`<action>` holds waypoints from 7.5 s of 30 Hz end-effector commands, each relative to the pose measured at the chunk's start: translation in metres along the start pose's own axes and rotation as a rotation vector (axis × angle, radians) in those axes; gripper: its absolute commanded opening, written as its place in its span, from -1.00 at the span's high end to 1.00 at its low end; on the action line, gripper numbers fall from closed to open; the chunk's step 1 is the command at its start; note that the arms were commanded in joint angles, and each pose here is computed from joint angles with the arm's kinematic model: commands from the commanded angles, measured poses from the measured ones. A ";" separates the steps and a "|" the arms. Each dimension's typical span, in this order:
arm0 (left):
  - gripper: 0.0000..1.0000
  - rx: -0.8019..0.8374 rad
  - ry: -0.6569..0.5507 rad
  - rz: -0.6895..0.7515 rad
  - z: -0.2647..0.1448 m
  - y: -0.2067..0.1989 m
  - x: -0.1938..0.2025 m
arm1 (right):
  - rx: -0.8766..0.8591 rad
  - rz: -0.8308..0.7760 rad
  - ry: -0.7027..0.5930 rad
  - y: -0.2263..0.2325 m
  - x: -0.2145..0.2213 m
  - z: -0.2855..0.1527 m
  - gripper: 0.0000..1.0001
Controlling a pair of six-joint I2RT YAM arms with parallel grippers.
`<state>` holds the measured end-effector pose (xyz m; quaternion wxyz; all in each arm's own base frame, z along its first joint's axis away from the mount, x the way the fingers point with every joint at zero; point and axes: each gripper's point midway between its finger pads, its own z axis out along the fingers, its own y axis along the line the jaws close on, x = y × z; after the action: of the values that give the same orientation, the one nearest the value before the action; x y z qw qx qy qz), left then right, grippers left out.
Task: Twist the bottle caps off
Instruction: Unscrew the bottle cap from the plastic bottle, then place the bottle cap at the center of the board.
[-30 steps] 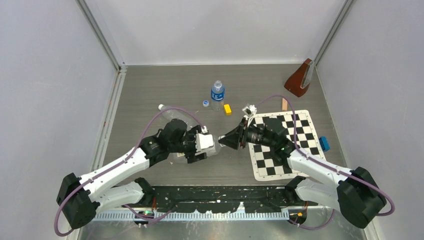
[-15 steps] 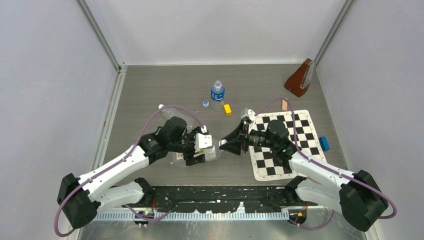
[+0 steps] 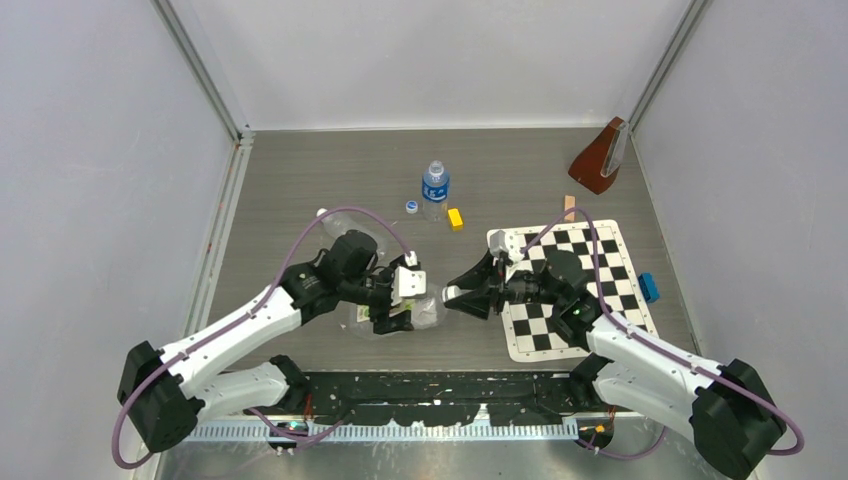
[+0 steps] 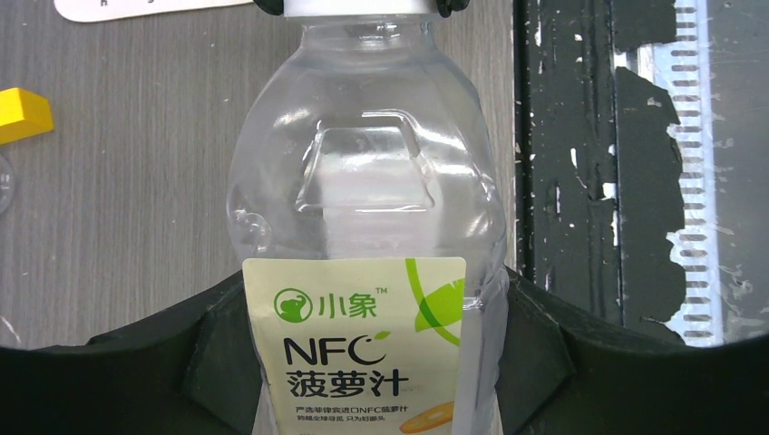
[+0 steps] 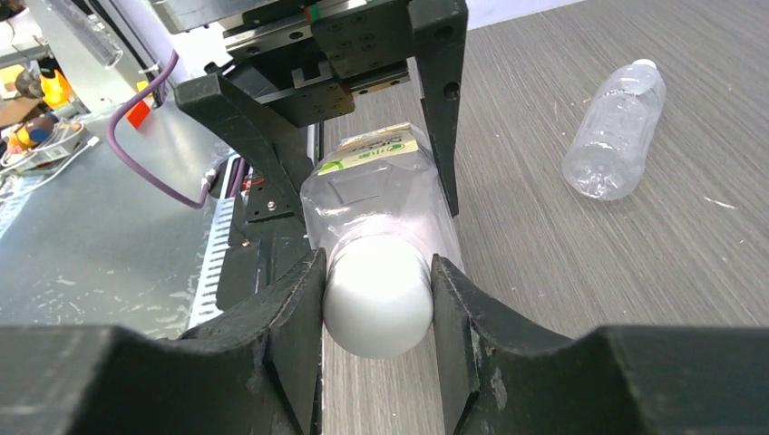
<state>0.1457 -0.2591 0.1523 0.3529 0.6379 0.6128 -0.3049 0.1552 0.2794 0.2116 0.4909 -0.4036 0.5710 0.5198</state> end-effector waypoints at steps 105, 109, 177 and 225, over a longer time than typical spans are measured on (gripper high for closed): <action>1.00 -0.103 -0.108 0.123 -0.008 0.014 -0.033 | 0.279 0.167 -0.152 -0.054 -0.055 0.005 0.99; 1.00 -0.001 -0.125 0.127 -0.009 -0.004 -0.040 | 0.171 -0.078 -0.166 -0.029 -0.059 -0.004 0.99; 1.00 -0.637 -0.227 0.112 -0.079 0.070 -0.052 | 1.333 0.736 0.259 -0.272 0.051 -0.070 0.98; 0.94 -0.612 -0.234 0.083 -0.074 0.065 -0.047 | 1.241 0.811 0.210 -0.315 0.045 -0.036 -0.31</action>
<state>0.2021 -0.2193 0.2208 0.5799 0.5042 0.6217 -0.1515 0.4477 0.2072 0.0366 0.2693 0.1338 0.9401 0.1606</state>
